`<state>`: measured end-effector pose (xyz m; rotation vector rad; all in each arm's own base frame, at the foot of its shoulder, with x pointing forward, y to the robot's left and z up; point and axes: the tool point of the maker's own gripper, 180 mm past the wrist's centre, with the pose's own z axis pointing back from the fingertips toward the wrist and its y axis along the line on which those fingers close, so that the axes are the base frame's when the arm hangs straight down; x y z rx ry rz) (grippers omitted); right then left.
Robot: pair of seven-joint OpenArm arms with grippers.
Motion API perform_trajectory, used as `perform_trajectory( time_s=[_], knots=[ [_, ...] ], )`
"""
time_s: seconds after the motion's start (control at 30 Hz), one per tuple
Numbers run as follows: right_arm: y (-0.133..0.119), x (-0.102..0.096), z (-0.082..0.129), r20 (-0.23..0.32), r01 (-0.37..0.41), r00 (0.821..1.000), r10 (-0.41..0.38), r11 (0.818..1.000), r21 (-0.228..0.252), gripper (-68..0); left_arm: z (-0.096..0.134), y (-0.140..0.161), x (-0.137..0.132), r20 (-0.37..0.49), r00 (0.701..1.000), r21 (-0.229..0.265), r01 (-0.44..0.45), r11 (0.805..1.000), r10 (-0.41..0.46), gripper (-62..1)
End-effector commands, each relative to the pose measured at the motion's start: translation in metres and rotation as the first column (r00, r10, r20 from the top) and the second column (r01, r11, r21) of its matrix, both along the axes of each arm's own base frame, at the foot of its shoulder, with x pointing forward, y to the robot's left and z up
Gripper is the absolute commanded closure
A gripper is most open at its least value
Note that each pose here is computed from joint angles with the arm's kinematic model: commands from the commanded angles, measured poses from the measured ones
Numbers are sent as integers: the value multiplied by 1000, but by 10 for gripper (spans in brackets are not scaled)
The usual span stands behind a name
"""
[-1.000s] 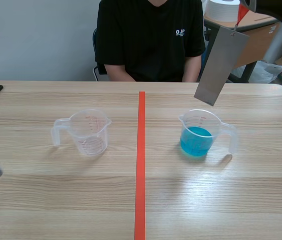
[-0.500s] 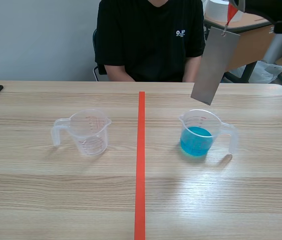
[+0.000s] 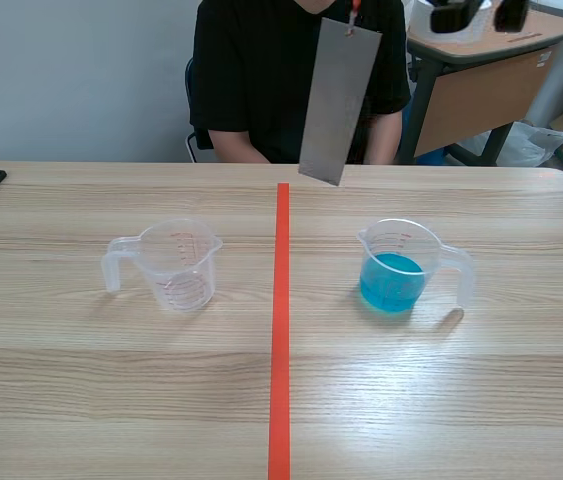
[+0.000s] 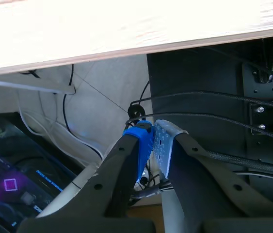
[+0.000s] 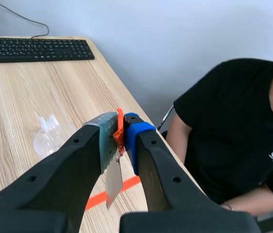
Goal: Do the redox reaction experiment.
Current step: 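Put the plate into the left beaker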
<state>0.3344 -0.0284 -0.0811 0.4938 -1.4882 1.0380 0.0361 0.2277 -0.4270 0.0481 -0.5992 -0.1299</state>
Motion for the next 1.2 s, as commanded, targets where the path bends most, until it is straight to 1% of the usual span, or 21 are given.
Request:
perform_trajectory(
  time_s=[0.0, 0.1, 0.33, 0.47, 0.67, 0.8, 0.9, 1.07, 1.17],
  knots=[
    [8, 2, 13, 40, -27, 999, 26, 999, 20, -17, 1, -4, 2, 14, 1000, -11, -3, 1000, 4, -49],
    [28, 2, 16, 52, -71, 996, 69, 997, 22, -17, 1, -6, 1, 14, 1000, -17, -10, 1000, 10, -49],
    [76, 4, 16, 58, -161, 985, 160, 987, 12, -17, 1, -6, 1, 14, 1000, -17, -9, 1000, 10, -49],
    [101, 7, 12, 46, -201, 979, 200, 980, 9, -17, 1, -6, 1, 14, 1000, -17, -9, 1000, 10, -49],
    [132, 11, 6, 12, -252, 968, 252, 968, 15, -17, 1, -6, 1, 14, 1000, -17, -9, 1000, 10, -49],
    [145, 15, -5, -27, -267, 963, 267, 964, 8, -17, 1, -6, 2, 14, 1000, -17, -9, 1000, 9, -49],
    [152, 15, -13, -55, -279, 959, 279, 960, 18, -17, 1, -6, 2, 14, 1000, -17, -9, 1000, 9, -49],
    [159, 13, -22, -67, -295, 953, 295, 955, 12, -17, 1, -6, 2, 14, 1000, -17, -9, 1000, 9, -49],
    [161, 13, -29, -85, -302, 950, 302, 953, 17, -17, 1, -6, 2, 15, 1000, -17, -9, 1000, 9, -49]
  ],
)
